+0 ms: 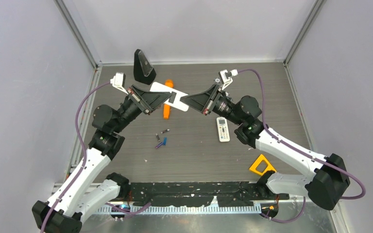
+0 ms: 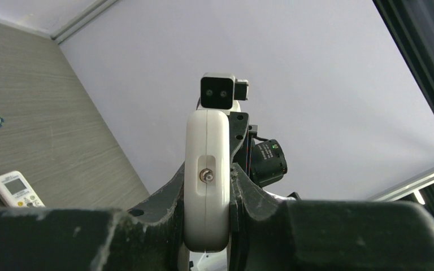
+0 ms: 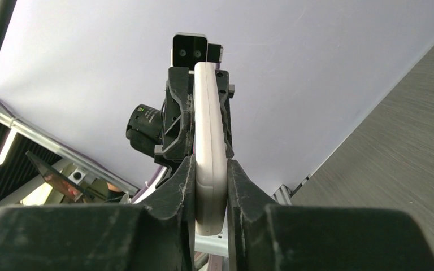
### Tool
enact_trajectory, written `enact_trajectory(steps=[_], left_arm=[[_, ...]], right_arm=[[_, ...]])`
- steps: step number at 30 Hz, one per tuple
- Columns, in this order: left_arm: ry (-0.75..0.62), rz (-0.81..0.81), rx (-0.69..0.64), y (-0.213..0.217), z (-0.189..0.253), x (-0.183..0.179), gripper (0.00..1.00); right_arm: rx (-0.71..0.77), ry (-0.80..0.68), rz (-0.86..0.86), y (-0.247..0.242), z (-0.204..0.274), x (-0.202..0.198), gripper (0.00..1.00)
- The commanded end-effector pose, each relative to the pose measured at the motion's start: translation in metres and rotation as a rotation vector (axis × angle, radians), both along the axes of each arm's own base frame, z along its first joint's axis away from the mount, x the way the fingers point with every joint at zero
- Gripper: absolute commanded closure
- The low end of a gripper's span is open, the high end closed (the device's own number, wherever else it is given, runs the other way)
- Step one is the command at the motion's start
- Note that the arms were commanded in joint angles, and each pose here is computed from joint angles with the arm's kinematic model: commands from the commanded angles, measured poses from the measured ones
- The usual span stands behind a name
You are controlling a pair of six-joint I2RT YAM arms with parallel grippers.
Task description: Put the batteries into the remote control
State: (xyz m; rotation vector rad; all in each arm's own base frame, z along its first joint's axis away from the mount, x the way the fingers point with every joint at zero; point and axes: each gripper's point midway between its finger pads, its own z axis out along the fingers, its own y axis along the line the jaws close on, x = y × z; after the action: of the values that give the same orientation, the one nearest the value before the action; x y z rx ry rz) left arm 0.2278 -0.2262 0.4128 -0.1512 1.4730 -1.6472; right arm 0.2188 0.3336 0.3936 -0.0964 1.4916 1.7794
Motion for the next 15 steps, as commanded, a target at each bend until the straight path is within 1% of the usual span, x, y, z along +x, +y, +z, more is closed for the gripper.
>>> enact_trajectory(steps=[1, 2, 4, 12, 15], left_arm=[[-0.16, 0.015, -0.093, 0.01, 0.048, -0.015, 1.0], [-0.161, 0.028, -0.09, 0.012, 0.048, -0.014, 1.0], [-0.16, 0.056, -0.095, 0.017, 0.047, -0.011, 1.0], [-0.121, 0.164, -0.2, 0.041, 0.048, 0.005, 1.0], [-0.103, 0.197, -0.221, 0.045, 0.042, 0.011, 1.0]], right_arm=[[-0.01, 0.032, 0.057, 0.004, -0.014, -0.002, 0.88], [-0.014, 0.036, 0.065, 0.004, -0.017, -0.002, 0.92], [-0.009, 0.029, 0.081, 0.003, -0.018, -0.003, 0.94], [-0.017, -0.035, 0.137, -0.003, -0.018, -0.005, 0.95], [-0.021, -0.031, 0.114, -0.003, -0.016, 0.0, 0.95]])
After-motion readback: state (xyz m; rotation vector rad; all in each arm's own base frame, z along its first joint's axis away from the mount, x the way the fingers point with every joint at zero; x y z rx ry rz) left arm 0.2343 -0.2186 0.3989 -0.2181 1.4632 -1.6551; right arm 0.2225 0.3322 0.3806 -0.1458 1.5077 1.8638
